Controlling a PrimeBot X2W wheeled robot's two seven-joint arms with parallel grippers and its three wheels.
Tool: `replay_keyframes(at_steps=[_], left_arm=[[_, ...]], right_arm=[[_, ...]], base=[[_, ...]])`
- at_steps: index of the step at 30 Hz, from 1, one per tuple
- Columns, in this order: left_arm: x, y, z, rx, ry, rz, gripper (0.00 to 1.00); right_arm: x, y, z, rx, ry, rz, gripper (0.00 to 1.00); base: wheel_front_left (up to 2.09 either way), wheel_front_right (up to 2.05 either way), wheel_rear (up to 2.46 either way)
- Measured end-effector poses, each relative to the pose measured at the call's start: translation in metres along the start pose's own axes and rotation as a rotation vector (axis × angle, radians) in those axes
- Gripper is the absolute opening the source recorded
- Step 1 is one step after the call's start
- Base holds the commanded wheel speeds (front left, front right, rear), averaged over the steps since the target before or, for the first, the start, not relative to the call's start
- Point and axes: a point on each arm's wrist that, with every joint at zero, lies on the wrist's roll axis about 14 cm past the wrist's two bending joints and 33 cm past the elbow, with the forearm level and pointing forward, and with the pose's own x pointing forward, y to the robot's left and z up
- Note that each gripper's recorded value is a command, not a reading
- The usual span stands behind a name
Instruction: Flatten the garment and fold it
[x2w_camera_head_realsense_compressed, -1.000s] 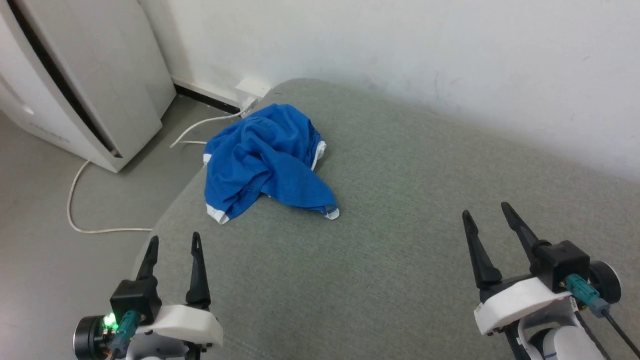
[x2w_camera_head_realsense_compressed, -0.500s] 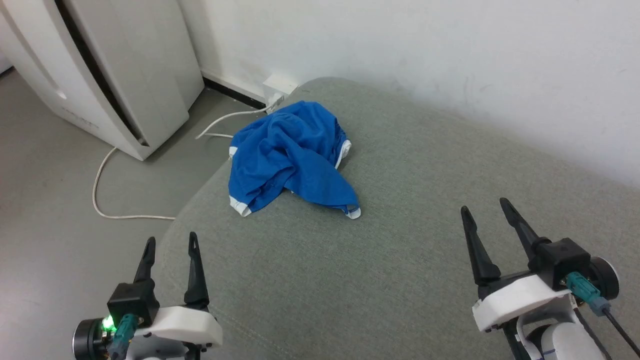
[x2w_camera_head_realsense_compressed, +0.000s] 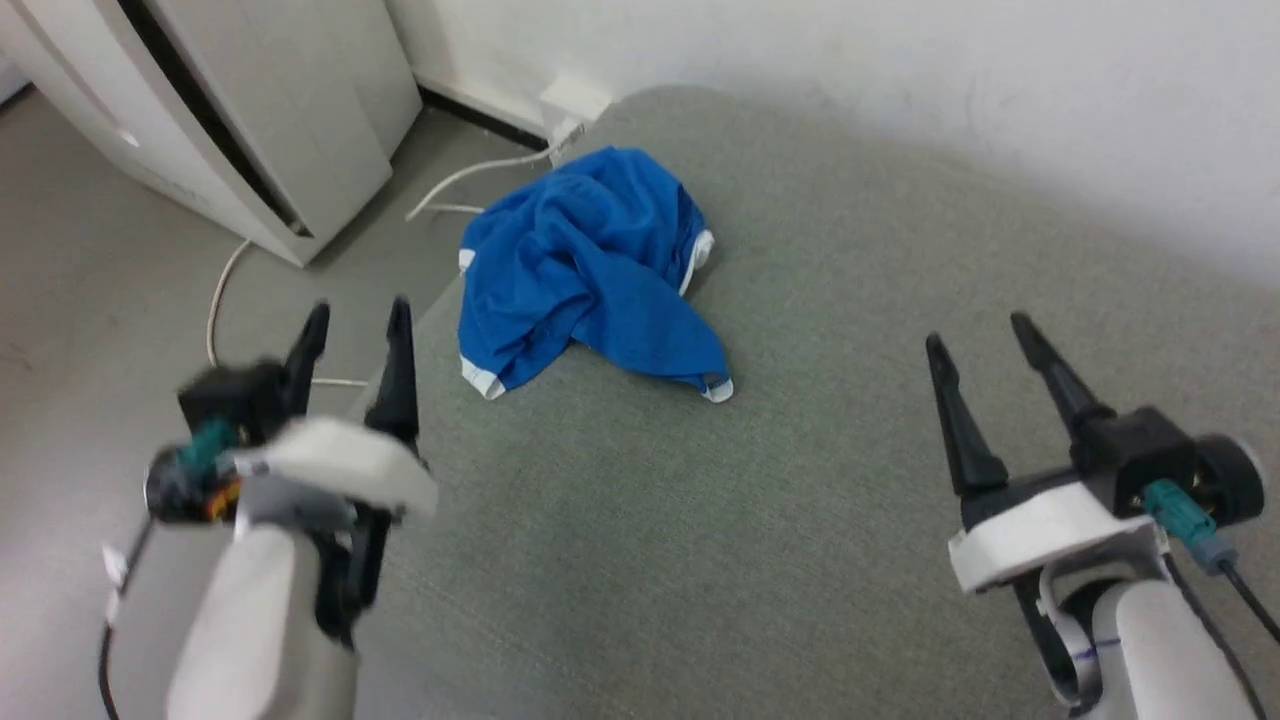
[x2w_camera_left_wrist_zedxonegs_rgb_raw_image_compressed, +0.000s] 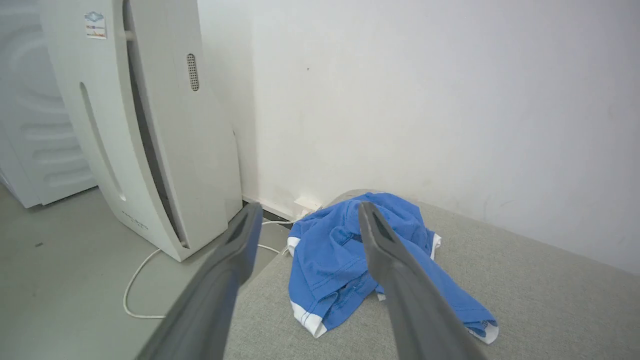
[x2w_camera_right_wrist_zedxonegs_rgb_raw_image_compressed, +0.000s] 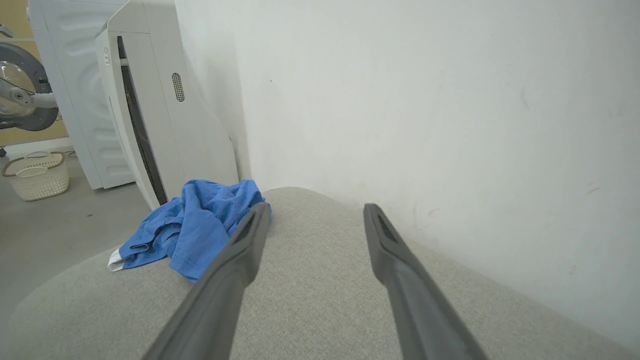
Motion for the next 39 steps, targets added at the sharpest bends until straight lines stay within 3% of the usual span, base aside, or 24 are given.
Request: replay_keyframes(at_steps=[6, 12, 16, 19, 22, 30, 31, 33, 34, 39], left_arm=[[0.075, -0.020, 0.013, 0.008, 0.121, -0.074, 1.00], [0.132, -0.034, -0.018, -0.007, 0.350, -0.096, 1.00], [0.156, -0.028, -0.052, -0.043, 0.519, -0.035, 1.00], [0.164, -0.026, -0.082, -0.071, 0.636, 0.013, 1.00], [0.167, -0.034, -0.114, -0.180, 0.741, 0.062, 1.00], [0.133, -0.058, -0.198, -0.190, 1.094, 0.100, 1.00], [0.134, -0.059, -0.198, -0.178, 1.106, 0.093, 0.86], [0.135, -0.058, -0.194, -0.157, 1.096, 0.084, 0.12], [0.138, -0.058, -0.190, -0.139, 1.064, 0.080, 0.00], [0.181, -0.044, -0.122, 0.007, 0.677, 0.080, 0.00]], right_arm=[[0.024, -0.018, 0.000, -0.039, -0.019, -0.016, 1.00], [0.031, -0.056, -0.025, -0.020, 0.000, -0.089, 1.00], [0.026, -0.079, -0.050, 0.005, 0.031, -0.140, 1.00], [0.016, -0.096, -0.073, 0.019, 0.073, -0.183, 1.00], [0.003, -0.111, -0.090, 0.021, 0.110, -0.227, 1.00], [-0.031, -0.141, -0.118, 0.020, 0.182, -0.320, 1.00], [-0.034, -0.142, -0.119, 0.021, 0.187, -0.325, 1.00], [-0.039, -0.144, -0.117, 0.020, 0.185, -0.333, 1.00], [-0.040, -0.144, -0.114, 0.018, 0.181, -0.337, 1.00], [-0.051, -0.147, -0.097, 0.028, 0.152, -0.366, 1.00]], base=[[0.00, 0.00, 0.00], [0.00, 0.00, 0.00], [0.00, 0.00, 0.00], [0.00, 0.00, 0.00], [0.00, 0.00, 0.00], [0.00, 0.00, 0.00], [0.00, 0.00, 0.00], [0.00, 0.00, 0.00], [0.00, 0.00, 0.00], [0.00, 0.00, 0.00]])
